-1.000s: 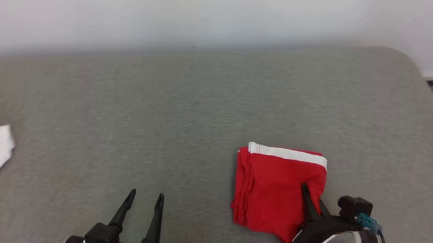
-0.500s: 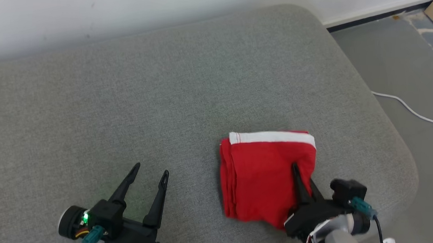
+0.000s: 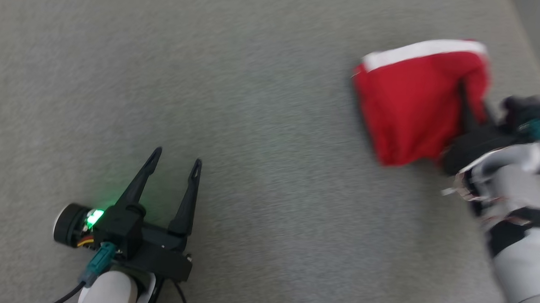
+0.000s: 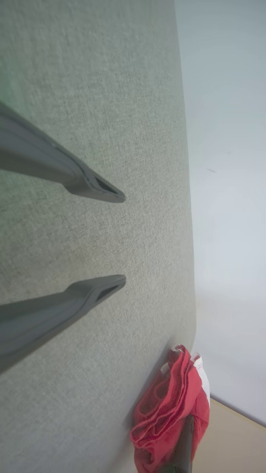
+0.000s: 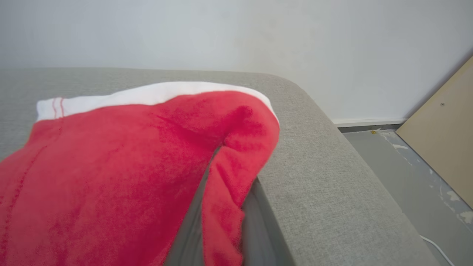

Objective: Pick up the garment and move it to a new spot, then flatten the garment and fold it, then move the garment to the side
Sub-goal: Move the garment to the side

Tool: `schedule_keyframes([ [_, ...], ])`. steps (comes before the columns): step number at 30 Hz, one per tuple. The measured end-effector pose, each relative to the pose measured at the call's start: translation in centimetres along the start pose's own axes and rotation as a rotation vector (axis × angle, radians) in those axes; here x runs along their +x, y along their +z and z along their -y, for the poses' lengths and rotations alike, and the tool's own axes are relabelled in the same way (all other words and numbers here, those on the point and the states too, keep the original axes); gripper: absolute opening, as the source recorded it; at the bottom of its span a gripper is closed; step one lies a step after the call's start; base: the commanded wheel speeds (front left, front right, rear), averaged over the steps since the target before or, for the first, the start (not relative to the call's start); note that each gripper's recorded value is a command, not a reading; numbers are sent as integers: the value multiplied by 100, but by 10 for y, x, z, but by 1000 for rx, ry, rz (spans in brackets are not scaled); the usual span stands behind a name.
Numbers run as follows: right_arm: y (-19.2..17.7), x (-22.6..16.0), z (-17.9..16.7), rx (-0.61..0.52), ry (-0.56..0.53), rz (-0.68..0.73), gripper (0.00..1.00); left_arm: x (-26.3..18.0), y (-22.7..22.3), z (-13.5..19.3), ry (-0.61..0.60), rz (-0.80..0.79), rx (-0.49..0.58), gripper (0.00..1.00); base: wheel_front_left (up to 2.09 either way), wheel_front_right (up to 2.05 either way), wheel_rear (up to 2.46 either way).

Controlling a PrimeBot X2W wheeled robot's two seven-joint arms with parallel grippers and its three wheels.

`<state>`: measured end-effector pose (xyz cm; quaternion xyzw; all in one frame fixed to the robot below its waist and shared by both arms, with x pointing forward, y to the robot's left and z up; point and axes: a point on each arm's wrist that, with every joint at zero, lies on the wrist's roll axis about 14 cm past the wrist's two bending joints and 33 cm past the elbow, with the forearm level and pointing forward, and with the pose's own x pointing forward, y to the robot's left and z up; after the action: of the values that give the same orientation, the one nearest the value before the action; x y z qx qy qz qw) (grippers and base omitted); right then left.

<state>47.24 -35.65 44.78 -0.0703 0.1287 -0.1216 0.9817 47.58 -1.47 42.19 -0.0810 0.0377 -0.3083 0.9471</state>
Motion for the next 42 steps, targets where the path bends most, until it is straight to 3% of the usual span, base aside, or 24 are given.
schedule_keyframes([
  [10,-24,56,67,-141,-152,-126,0,-20,-12,-59,162,-5,1,100,0,0,0],
  [11,-27,58,71,-141,-165,-134,24,-22,-14,-64,175,-8,1,100,0,0,0],
  [12,-29,61,74,-150,-173,-139,91,-25,-15,-67,186,-11,2,100,0,0,0],
  [13,-30,64,76,-161,-179,-140,100,-27,-16,-70,196,-14,2,100,0,0,0],
  [18,-25,73,78,-160,-211,-107,100,-36,-18,-80,232,-23,8,100,0,0,0],
  [23,19,73,72,-171,-228,40,100,-45,-13,-83,257,-30,16,100,0,0,0],
  [30,59,46,62,-154,-215,177,100,-71,-3,-78,299,-42,14,100,0,0,0],
  [35,71,23,18,-74,-102,250,100,-93,14,-77,343,-20,24,100,0,0,0],
  [42,50,-25,-50,63,46,252,100,-120,38,-74,391,24,44,100,0,0,0],
])
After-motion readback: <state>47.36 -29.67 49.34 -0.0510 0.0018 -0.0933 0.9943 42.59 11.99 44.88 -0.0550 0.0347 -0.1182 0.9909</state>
